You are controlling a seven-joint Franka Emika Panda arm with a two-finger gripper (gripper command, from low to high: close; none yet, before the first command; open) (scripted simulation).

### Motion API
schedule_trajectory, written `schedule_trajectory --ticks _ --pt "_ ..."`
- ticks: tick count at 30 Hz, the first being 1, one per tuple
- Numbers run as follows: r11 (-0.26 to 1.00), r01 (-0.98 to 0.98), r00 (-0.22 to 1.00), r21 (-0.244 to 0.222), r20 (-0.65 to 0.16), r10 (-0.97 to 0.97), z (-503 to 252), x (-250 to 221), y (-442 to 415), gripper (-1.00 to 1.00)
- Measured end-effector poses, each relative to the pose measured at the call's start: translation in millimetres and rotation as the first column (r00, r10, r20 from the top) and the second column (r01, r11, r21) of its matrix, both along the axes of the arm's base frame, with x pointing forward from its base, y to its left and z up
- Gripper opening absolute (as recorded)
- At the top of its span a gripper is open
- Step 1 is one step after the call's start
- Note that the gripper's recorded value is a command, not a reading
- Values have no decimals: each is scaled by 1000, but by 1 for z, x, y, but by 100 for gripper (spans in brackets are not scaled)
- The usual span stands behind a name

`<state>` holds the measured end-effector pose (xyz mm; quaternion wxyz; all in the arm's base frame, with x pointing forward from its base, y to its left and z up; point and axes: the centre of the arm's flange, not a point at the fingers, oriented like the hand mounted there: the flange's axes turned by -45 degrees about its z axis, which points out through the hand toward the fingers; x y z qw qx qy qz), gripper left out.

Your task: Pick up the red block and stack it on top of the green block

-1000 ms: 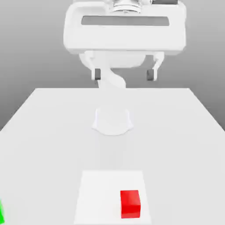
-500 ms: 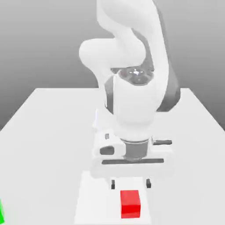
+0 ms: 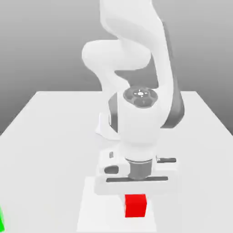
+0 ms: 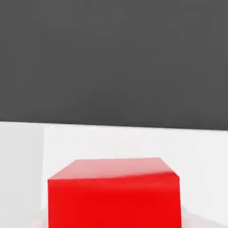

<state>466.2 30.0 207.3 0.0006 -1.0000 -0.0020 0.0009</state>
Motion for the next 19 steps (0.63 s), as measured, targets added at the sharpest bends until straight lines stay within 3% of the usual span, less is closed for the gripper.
schedule_trajectory --ticks 7,12,15,16,19 --pt "944 330 944 6 -11 -330 16 34 -170 -100" --pt "850 528 850 4 -4 -528 29 21 -295 -100" --pt "804 595 804 1 1 -595 -4 11 -343 -100" --pt "799 601 799 1 2 -601 -17 9 -347 100" --pt "799 601 799 1 2 -601 -17 9 -347 100"
